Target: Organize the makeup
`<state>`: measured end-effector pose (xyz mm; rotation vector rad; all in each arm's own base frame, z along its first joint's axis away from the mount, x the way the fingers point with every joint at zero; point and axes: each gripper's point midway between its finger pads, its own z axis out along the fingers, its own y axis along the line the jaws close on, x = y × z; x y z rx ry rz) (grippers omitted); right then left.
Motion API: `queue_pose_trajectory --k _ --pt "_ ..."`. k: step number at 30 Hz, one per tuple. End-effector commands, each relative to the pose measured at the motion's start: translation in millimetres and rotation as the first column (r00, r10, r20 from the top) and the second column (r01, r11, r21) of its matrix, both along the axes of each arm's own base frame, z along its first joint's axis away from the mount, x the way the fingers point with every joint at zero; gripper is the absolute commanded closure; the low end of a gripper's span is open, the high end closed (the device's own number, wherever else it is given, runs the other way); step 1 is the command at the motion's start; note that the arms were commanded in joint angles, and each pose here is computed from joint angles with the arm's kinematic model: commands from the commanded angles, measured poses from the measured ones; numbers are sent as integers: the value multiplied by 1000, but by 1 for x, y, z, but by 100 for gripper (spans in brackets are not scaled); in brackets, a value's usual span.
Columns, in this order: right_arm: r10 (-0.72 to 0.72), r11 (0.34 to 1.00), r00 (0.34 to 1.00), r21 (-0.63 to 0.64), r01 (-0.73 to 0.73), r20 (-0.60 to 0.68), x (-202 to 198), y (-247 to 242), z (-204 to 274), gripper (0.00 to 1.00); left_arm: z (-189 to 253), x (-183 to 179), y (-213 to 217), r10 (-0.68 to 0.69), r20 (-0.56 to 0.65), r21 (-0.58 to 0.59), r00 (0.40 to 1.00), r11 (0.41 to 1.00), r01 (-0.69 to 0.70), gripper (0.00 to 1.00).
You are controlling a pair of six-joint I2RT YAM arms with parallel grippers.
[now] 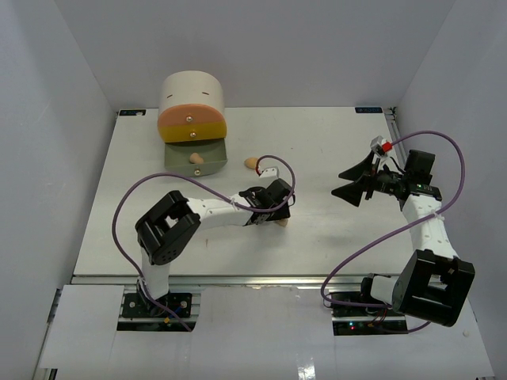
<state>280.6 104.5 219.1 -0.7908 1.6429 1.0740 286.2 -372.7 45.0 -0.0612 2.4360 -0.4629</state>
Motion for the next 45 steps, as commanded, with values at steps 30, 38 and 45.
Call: queue_pose_trajectory --k 30,38,45 --pt "7 1000 1000 12 -7 15 -7 -3 3 12 179 142 302 511 321 -108 798 856 -505 80" --pt "-1 1000 1000 5 1 9 -6 -3 0 12 160 176 312 530 276 -117 802 846 -520 35" --pt "-9 1000 1000 -16 9 10 -5 -3 -5 12 149 188 310 501 235 -147 833 866 -479 24"
